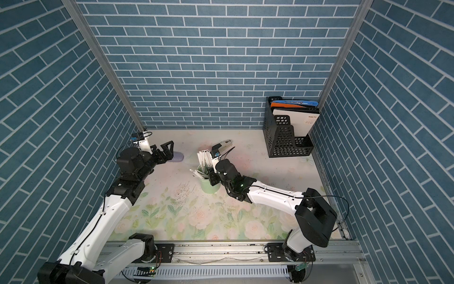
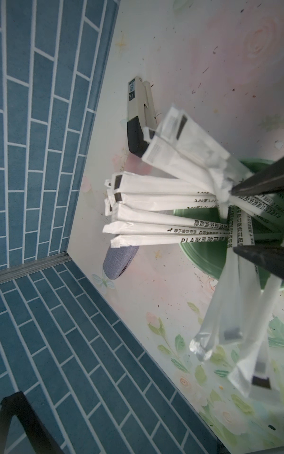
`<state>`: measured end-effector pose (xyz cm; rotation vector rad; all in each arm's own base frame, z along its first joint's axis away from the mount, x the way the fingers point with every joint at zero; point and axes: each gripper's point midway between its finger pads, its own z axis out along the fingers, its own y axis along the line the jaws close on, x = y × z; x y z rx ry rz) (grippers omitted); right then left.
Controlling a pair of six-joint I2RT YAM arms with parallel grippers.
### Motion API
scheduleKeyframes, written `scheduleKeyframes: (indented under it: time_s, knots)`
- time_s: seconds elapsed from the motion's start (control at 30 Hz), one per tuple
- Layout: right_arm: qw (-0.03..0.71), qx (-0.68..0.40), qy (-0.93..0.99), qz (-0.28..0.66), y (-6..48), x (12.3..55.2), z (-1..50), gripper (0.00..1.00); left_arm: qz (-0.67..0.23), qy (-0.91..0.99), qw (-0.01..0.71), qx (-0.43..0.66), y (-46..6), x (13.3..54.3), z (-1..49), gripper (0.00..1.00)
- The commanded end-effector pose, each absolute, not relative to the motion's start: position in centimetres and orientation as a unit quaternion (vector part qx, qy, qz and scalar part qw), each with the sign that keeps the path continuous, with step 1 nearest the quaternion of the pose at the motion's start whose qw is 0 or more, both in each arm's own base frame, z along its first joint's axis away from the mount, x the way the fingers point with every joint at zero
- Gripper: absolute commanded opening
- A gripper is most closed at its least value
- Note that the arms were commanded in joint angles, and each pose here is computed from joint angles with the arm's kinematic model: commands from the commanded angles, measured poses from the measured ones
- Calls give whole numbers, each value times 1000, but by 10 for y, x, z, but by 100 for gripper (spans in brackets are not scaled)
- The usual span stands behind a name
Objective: Take the straws out of the storage container
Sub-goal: Pick up the straw from the container.
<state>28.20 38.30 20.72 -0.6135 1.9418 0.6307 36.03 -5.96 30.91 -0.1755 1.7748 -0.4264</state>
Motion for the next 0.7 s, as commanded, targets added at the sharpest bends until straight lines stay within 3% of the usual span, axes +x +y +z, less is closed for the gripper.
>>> scheduleKeyframes:
  time_s: [0.0, 0.67]
  knots:
    - [489, -232, 801, 254, 384, 292, 210, 32, -184, 764, 614, -74, -60, 357, 314, 99]
    - [493, -222, 803, 252, 386, 313, 205, 28, -188, 761, 617, -70, -61, 356, 316, 100]
